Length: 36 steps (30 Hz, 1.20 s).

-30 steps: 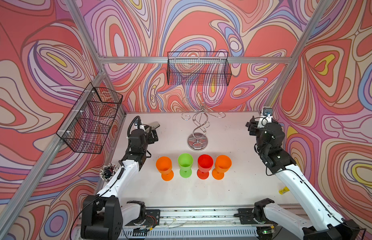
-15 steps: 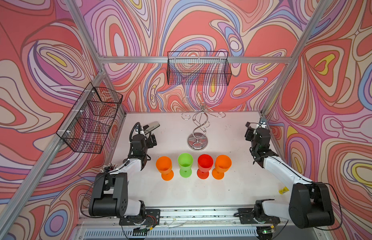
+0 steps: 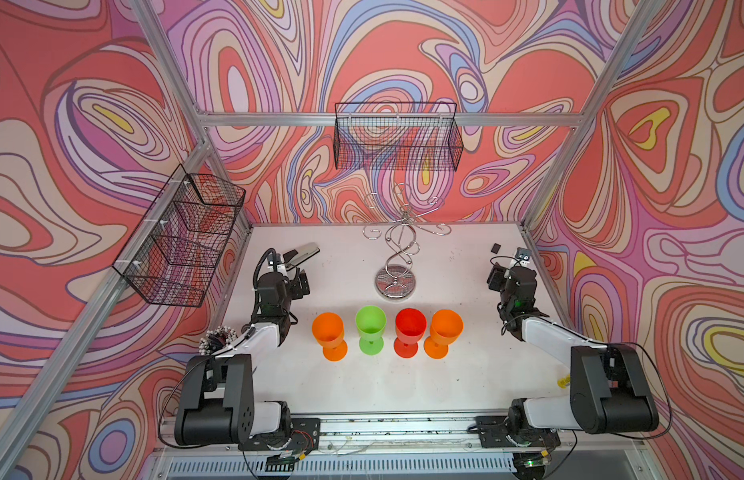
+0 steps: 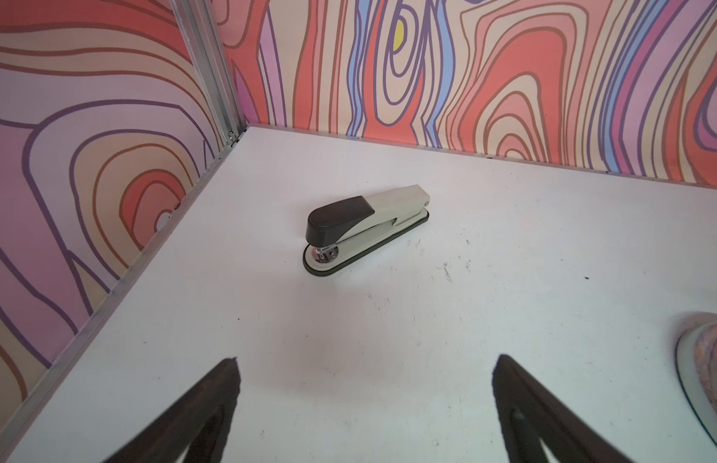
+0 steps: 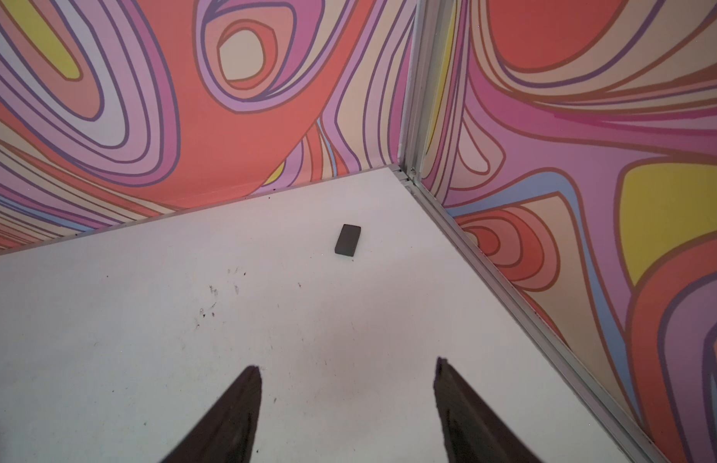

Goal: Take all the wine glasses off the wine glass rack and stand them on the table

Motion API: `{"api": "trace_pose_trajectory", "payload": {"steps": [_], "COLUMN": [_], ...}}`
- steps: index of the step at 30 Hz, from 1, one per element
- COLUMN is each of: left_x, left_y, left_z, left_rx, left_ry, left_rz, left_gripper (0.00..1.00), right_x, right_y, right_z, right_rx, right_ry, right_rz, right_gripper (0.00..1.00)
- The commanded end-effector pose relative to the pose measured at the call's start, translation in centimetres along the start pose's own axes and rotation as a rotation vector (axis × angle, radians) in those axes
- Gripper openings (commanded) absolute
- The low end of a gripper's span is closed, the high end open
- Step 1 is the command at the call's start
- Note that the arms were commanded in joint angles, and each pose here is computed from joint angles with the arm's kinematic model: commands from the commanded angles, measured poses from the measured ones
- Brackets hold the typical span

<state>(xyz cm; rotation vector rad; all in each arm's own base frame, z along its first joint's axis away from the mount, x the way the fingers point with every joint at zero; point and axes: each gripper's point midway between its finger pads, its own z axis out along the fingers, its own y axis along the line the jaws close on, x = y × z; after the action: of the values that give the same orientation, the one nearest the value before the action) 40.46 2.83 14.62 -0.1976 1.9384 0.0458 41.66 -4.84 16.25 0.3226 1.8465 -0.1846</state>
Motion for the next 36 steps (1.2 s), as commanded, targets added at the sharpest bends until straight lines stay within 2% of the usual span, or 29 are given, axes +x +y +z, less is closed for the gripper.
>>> {"api": "trace_pose_trajectory", "payload": {"steps": [1,3,7,12,14,16,22,23,24,25,36], "left_x": [2.0,3.9,4.8,5.1,5.5,5.6,5.8,5.9,5.9,5.9,5.9], "left_y": [0.8,1.2,0.9,0.0,-0.6,-0.2,-0.2,-0.1,-0.2,-0.2,-0.2], "left_z": [0.0,0.3,1.4,1.3,1.1,1.0,0.8,0.8,0.8,0.8,0.7], "left_rx": [-0.029,-0.043,-0.034,-0.001,0.018,-0.003,-0.001,-0.002,0.000,-0.001,-0.001], "left_ry": [0.024,0.027,0.084,0.059,0.018,-0.006,-0.021,-0.020,-0.016,-0.018,-0.024], "left_rz": [0.025,0.017,0.030,0.056,0.091,0.079,0.073,0.073,0.072,0.074,0.073], "left_gripper": [1.00,1.00,1.00,1.00,1.00,1.00,1.00,1.00,1.00,1.00,1.00], "right_x": [0.9,1.5,2.7,4.3,4.6,5.1,6.7,6.7,6.8,6.8,6.6], "right_y": [0.4,0.6,1.1,2.2,2.0,1.9,1.7,1.8,1.7,1.7,0.9], "right_z": [0.5,0.7,1.4,1.1,1.3,1.5,2.1,2.0,2.1,2.1,1.7], "right_rx": [-0.029,-0.043,-0.070,-0.150,-0.134,-0.131,-0.122,-0.127,-0.123,-0.125,-0.077], "right_ry": [0.004,0.004,0.017,-0.016,-0.006,-0.010,-0.018,-0.025,-0.024,-0.019,-0.045], "right_rz": [0.001,-0.008,-0.017,-0.042,-0.038,-0.034,-0.030,-0.031,-0.028,-0.029,-0.012], "right_gripper": [0.72,0.72,0.73,0.72,0.72,0.72,0.73,0.81,0.94,0.99,0.99]}}
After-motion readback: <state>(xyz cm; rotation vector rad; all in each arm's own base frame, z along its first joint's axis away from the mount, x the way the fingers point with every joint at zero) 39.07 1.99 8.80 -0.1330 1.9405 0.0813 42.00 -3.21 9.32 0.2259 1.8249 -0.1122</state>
